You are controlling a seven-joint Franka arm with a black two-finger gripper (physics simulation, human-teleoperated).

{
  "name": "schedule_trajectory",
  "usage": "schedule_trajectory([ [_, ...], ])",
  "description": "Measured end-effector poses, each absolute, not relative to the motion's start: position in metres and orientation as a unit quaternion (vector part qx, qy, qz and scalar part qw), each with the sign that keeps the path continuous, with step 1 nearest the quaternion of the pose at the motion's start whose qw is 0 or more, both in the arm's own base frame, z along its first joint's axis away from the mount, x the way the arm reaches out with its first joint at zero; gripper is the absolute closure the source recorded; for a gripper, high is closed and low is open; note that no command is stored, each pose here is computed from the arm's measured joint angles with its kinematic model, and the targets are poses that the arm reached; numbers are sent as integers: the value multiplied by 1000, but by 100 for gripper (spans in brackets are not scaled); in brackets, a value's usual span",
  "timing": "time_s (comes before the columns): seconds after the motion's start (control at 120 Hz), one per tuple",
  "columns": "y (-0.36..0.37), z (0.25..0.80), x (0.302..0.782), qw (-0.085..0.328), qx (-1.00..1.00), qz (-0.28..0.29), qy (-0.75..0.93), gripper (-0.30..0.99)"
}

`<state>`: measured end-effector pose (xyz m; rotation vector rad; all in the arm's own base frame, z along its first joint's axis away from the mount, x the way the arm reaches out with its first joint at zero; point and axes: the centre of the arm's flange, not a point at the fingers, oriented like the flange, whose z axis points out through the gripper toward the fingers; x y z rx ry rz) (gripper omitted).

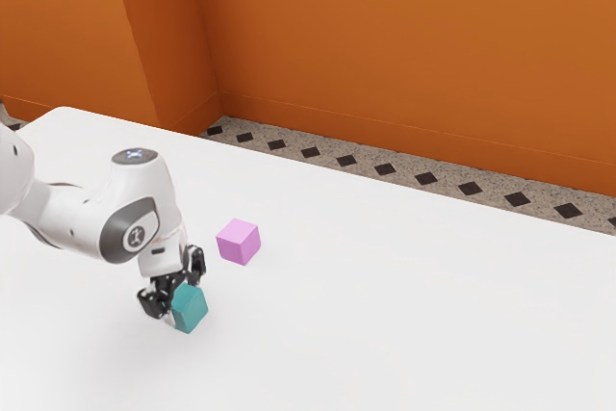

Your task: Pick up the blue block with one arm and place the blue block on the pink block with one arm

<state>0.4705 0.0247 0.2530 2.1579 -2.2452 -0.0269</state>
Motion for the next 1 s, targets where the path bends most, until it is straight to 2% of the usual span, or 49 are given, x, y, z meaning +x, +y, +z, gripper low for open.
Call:
schedule_trajectory([
  [0.058,24,259,473,7,690,-3,-724,29],
  [0.142,22,272,475,-5,685,6,-728,35],
  [0.233,17,296,480,-21,677,20,-735,36],
  [0.333,11,333,507,-40,668,36,-742,35],
  [0.508,2,371,548,-49,651,45,-756,36],
  [0.683,26,362,594,-37,656,38,-752,35],
  [1.0,37,352,633,-31,644,37,-763,34],
])
